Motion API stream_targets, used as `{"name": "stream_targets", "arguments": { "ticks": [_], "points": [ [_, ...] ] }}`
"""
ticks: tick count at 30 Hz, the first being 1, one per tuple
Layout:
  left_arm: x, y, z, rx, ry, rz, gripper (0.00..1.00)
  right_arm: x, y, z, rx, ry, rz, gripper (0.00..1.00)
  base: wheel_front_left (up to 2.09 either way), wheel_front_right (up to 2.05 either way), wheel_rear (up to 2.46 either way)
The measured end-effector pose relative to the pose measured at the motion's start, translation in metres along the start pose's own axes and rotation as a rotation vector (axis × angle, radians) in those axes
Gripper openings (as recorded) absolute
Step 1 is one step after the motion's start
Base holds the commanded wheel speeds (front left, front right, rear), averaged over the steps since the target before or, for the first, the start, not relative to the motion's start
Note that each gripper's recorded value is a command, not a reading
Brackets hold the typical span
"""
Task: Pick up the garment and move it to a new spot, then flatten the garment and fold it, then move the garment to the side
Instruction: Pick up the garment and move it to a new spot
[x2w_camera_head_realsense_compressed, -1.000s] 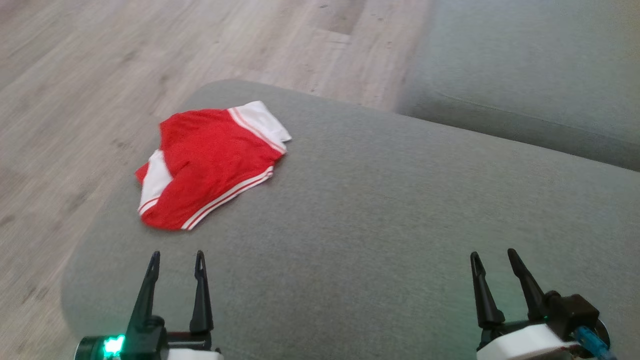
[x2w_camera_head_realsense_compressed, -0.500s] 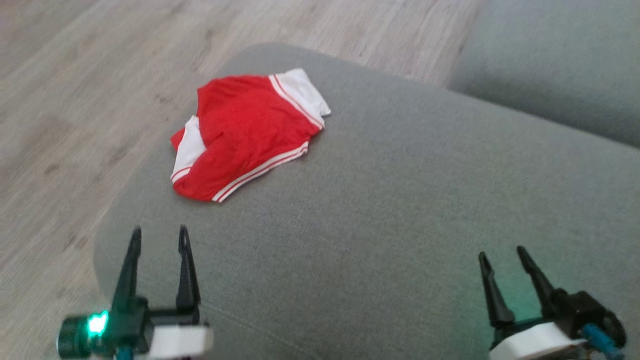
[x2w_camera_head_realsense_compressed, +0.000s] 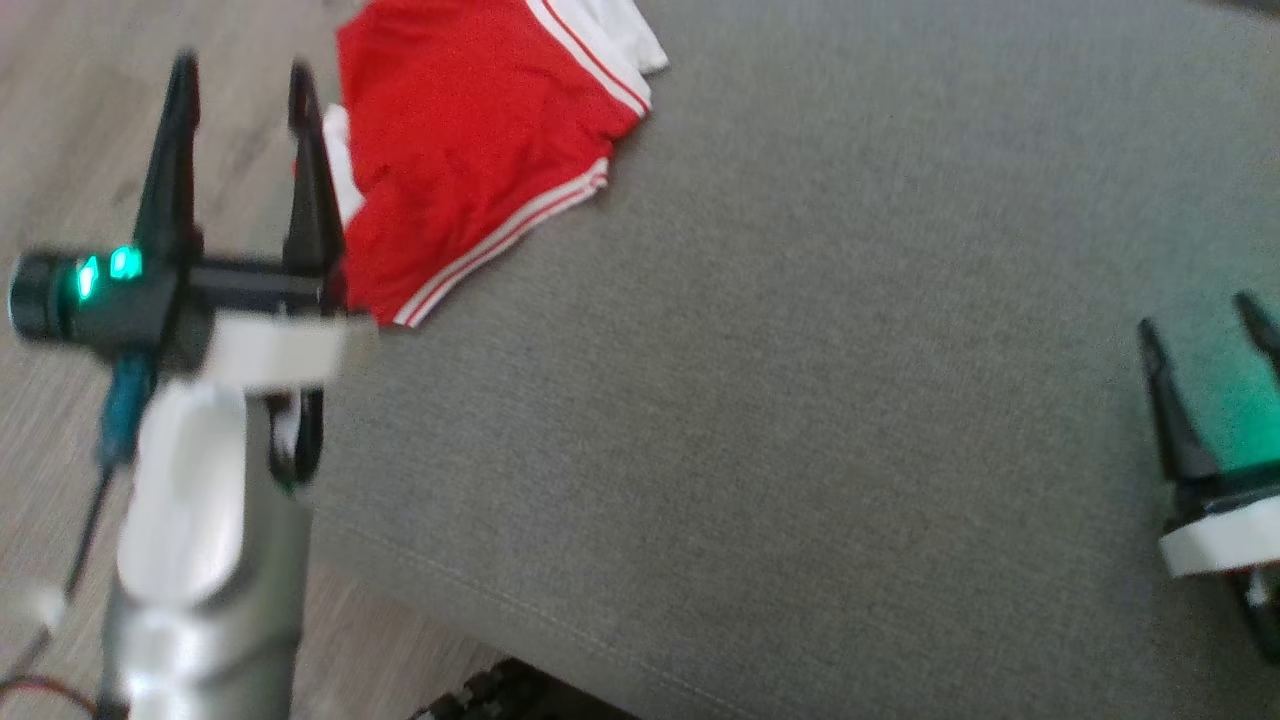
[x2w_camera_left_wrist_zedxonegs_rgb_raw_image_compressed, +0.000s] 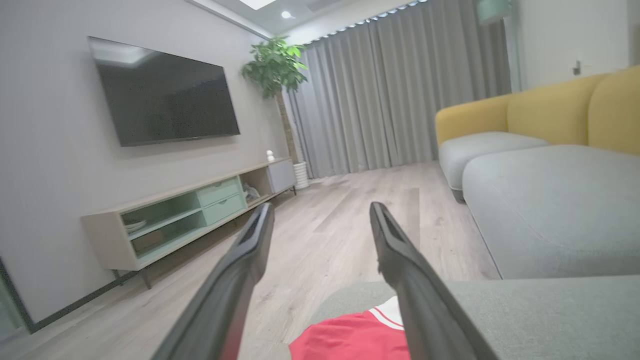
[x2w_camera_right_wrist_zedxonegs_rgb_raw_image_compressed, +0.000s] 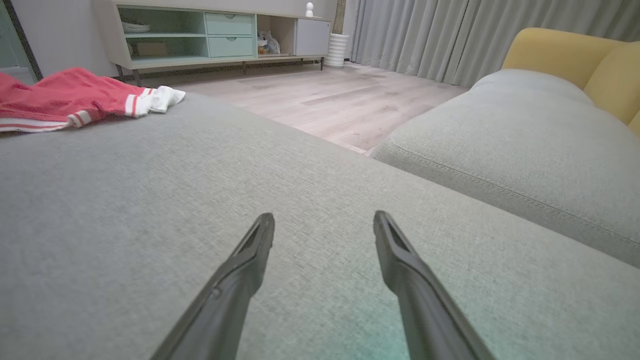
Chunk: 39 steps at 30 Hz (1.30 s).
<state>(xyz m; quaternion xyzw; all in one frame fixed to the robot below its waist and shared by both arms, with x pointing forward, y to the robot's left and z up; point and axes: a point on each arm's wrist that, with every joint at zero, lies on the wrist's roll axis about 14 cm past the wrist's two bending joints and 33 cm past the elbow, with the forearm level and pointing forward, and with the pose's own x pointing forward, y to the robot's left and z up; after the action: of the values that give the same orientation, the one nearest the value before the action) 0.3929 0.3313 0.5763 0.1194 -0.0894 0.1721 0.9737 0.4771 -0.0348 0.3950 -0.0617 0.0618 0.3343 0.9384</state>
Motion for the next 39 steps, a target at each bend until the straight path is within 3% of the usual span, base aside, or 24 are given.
{"name": "stream_targets", "arguments": {
  "ticks": [5, 8, 12, 18, 19, 20, 25, 30, 33, 34, 39],
  "points": [
    [0.046, -0.021, -0.057, 0.0, 0.158, -0.076, 1.0, 0.007, -0.02, -0.024, -0.004, 0.017, -0.011, 1.0, 0.0, 0.0, 0.0],
    [0.056, -0.029, -0.114, -0.036, 0.38, -0.078, 1.0, 0.011, -0.032, -0.028, -0.011, -0.001, -0.02, 1.0, 0.0, 0.0, 0.0],
    [0.049, -0.029, -0.181, -0.059, 0.683, -0.031, 1.0, 0.015, -0.048, -0.03, -0.022, -0.028, -0.044, 1.0, 0.0, 0.0, 0.0],
    [0.015, -0.04, -0.24, -0.091, 0.93, -0.014, 1.0, 0.013, -0.064, -0.032, -0.024, -0.047, -0.086, 1.0, 0.0, 0.0, 0.0],
    [0.016, -0.042, -0.244, -0.105, 0.931, -0.009, 0.84, 0.013, -0.067, -0.033, -0.024, -0.047, -0.093, 1.0, 0.0, 0.0, 0.0],
    [0.02, -0.042, -0.245, -0.107, 0.92, -0.006, 0.0, 0.012, -0.069, -0.034, -0.024, -0.048, -0.098, 1.0, 0.0, 0.0, 0.0],
    [0.033, -0.044, -0.233, -0.096, 0.824, -0.026, 0.0, 0.011, -0.073, -0.028, -0.017, -0.054, -0.128, 1.0, 0.0, 0.0, 0.0],
    [0.059, -0.033, -0.191, -0.07, 0.663, -0.05, 0.0, 0.004, -0.062, -0.015, 0.023, -0.049, -0.149, 1.0, 0.0, 0.0, 0.0],
    [0.087, -0.033, -0.149, -0.047, 0.532, -0.091, 0.0, -0.004, -0.046, -0.004, 0.066, -0.052, -0.154, 1.0, 0.0, 0.0, 0.0],
    [0.106, -0.037, -0.115, -0.025, 0.436, -0.125, 0.0, -0.013, -0.038, 0.007, 0.087, -0.066, -0.166, 1.0, 0.0, 0.0, 0.0],
    [0.134, -0.069, -0.036, 0.012, 0.232, -0.245, 0.0, -0.04, -0.027, 0.033, 0.134, -0.103, -0.225, 1.0, 0.0, 0.0, 0.0]
  ]
}}
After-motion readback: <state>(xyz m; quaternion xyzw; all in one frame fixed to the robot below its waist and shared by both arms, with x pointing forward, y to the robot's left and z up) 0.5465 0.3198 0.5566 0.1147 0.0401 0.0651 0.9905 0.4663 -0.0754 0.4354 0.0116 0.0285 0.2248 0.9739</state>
